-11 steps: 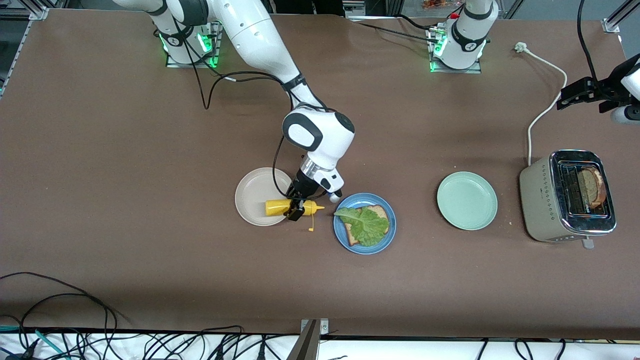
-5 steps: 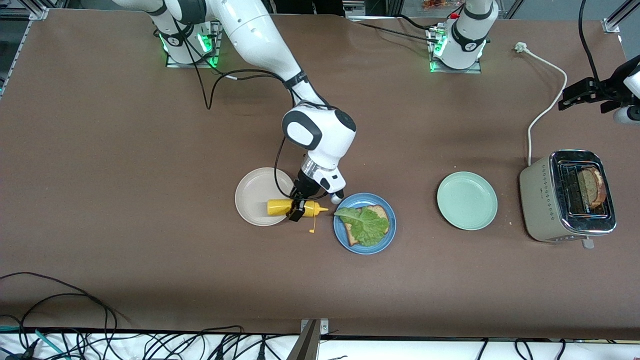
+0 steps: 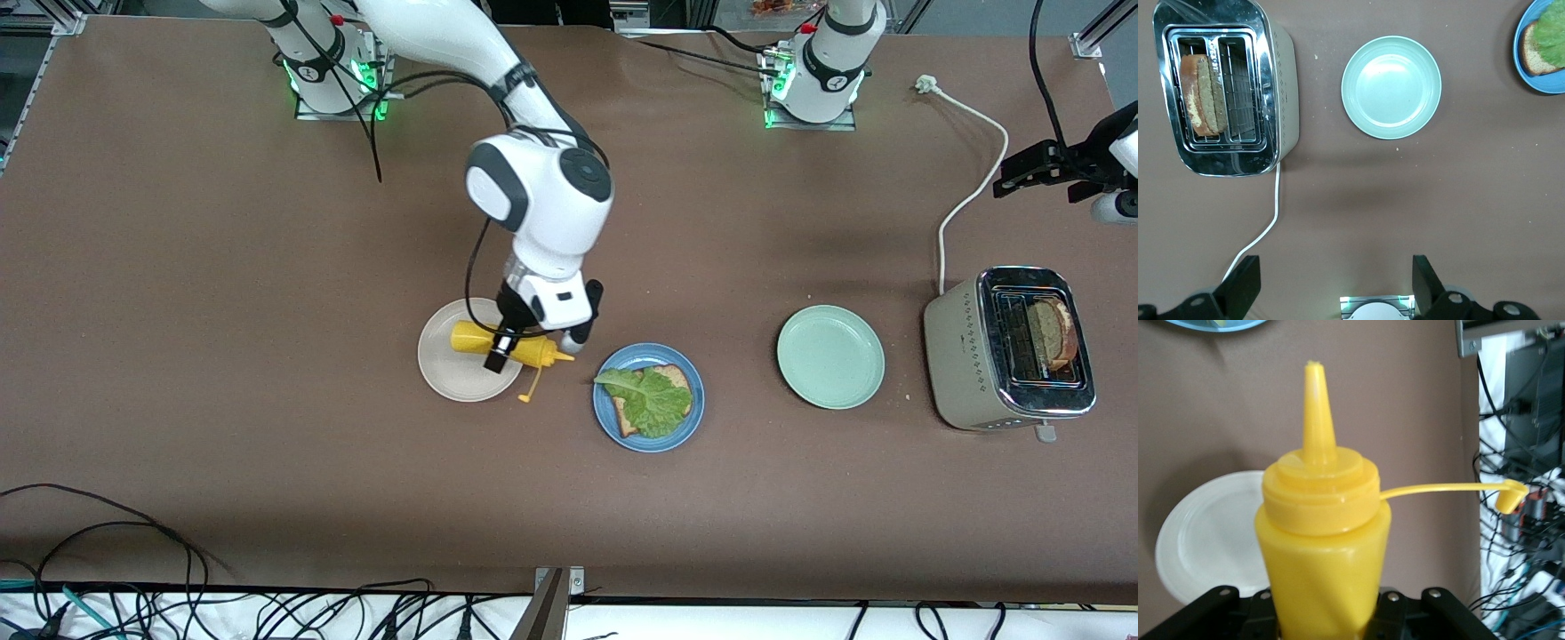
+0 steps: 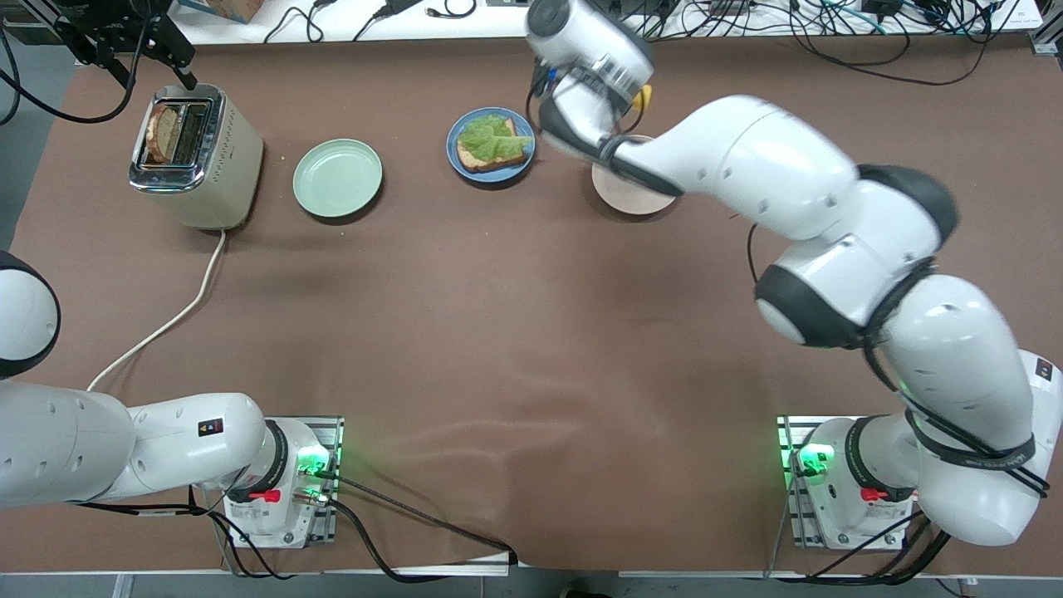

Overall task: Make sandwich in blue plate with both arms
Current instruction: 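Carry the mustard bottle back to its spot with the right gripper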

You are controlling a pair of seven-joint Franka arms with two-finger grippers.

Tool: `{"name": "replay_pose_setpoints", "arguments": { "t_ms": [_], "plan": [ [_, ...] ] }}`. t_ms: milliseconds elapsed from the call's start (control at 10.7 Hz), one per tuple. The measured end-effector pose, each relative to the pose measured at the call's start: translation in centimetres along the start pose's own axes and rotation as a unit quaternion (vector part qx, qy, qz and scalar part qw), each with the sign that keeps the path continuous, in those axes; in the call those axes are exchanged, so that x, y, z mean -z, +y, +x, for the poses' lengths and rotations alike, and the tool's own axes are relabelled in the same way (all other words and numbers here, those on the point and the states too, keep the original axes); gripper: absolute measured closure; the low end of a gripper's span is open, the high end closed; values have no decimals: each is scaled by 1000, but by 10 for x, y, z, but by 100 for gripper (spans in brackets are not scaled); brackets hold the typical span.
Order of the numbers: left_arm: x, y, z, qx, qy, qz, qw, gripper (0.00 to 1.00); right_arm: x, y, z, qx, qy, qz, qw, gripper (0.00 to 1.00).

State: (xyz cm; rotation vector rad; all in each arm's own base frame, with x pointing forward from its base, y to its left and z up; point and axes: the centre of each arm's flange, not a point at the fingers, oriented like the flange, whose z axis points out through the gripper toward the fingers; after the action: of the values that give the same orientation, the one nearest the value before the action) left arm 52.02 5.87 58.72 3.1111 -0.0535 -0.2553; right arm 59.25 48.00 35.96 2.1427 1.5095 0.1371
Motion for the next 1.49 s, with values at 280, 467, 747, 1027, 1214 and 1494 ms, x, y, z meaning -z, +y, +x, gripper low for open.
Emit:
{"name": "replay_pose_setpoints", "arguments": {
  "t_ms": [280, 467, 747, 1027, 1214, 1494],
  "plan": [
    [-6, -19, 1, 17, -6, -5, 1000, 0, 12, 63, -76, -48, 34, 91, 994, 86],
    [-15, -36, 4, 31, -14, -9, 999, 0, 14, 94, -131, -84, 55, 141, 985, 86],
    [-47, -62, 28, 45, -40, -7, 998, 0, -1, 126, -215, -75, 114, 222, 965, 86],
    [-72, -94, 46, 64, -58, -18, 996, 0, -51, 150, -299, -16, 207, 276, 938, 86],
    [-82, -117, 54, 74, -67, 3, 995, 0, -89, 153, -341, 13, 278, 301, 912, 86],
    [-96, -147, 72, 64, -72, 4, 995, 0, -144, 146, -391, 37, 365, 343, 865, 86]
  ]
}}
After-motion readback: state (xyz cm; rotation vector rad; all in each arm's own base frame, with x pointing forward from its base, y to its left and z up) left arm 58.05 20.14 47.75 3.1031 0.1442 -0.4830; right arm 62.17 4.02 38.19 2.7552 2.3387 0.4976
